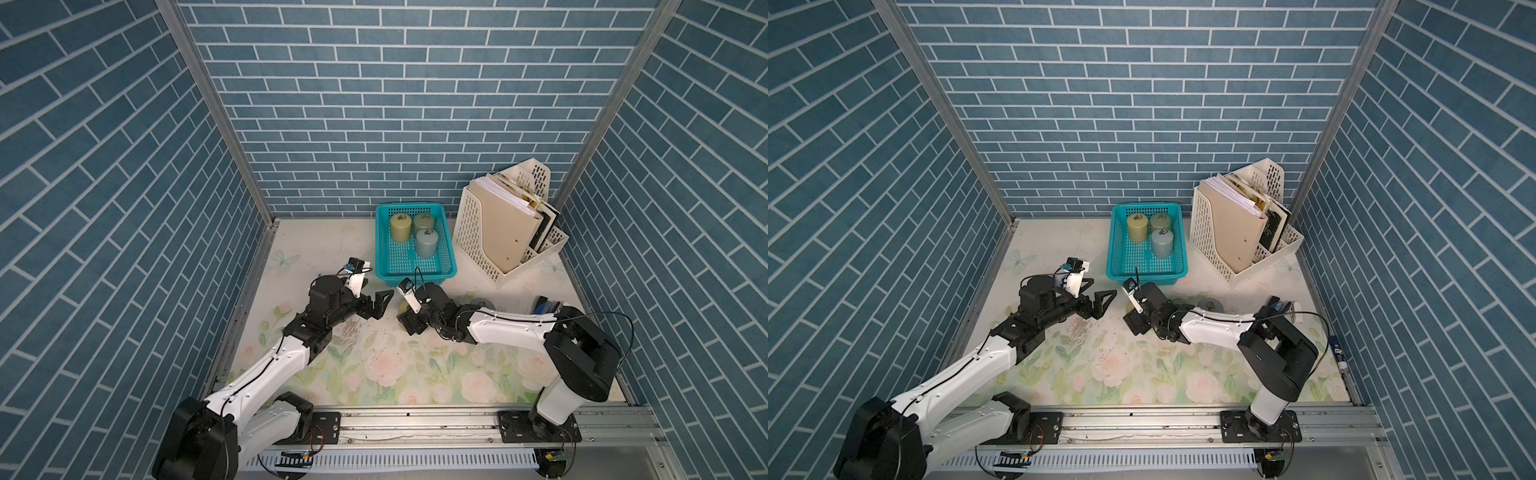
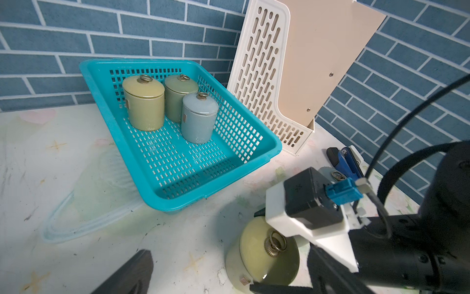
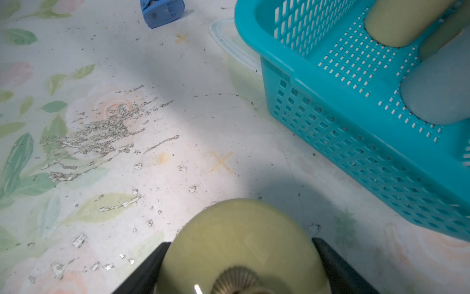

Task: Take the tea canister out of the basket
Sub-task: Place the tea canister at the center of the board, then pick up the tea canister from the basket.

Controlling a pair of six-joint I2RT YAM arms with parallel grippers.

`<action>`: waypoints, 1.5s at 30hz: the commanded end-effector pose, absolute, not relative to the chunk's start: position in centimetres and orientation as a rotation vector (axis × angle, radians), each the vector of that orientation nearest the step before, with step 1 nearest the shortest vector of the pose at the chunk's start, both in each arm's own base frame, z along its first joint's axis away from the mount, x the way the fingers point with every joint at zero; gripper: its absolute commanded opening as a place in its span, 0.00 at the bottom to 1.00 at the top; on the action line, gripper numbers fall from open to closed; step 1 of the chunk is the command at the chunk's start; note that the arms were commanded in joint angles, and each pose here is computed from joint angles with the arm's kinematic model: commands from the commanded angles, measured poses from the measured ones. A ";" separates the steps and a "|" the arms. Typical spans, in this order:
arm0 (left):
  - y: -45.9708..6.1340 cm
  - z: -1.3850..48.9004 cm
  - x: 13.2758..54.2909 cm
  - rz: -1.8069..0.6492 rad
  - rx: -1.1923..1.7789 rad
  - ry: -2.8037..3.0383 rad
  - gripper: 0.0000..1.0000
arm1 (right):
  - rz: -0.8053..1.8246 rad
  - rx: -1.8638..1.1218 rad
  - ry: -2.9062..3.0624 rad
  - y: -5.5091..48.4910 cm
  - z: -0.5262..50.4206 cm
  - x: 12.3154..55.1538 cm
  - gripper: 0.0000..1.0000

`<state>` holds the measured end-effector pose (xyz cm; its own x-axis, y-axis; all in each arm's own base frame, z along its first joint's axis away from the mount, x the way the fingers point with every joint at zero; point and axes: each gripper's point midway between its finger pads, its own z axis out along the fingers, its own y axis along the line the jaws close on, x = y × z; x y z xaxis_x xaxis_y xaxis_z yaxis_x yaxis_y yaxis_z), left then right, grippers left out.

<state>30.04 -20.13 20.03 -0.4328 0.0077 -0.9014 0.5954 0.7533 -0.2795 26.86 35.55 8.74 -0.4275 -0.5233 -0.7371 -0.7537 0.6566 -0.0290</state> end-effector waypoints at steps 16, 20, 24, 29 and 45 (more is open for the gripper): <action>-20.2 25.7 30.8 -0.698 0.439 1.800 1.00 | 0.412 -0.916 2.002 35.4 15.5 27.9 1.00; -19.4 27.1 32.3 -0.639 0.362 1.858 1.00 | 0.418 -0.877 1.976 34.6 18.6 30.2 1.00; -18.8 28.1 33.1 -0.596 0.319 1.819 1.00 | 0.386 -0.799 1.965 33.2 20.6 33.3 1.00; -19.5 26.5 35.0 -0.567 0.321 1.904 1.00 | 0.234 -0.636 2.033 30.6 20.8 39.5 1.00; -22.7 24.1 39.9 -0.599 0.350 1.942 1.00 | 0.138 -0.491 2.130 31.7 16.8 51.4 1.00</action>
<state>38.96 -21.75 23.15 -0.4557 -0.0116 -0.8900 0.4694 0.8464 -0.2514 50.23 32.05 16.91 -0.4757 -0.3158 -0.8210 -0.4236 0.9002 -0.1009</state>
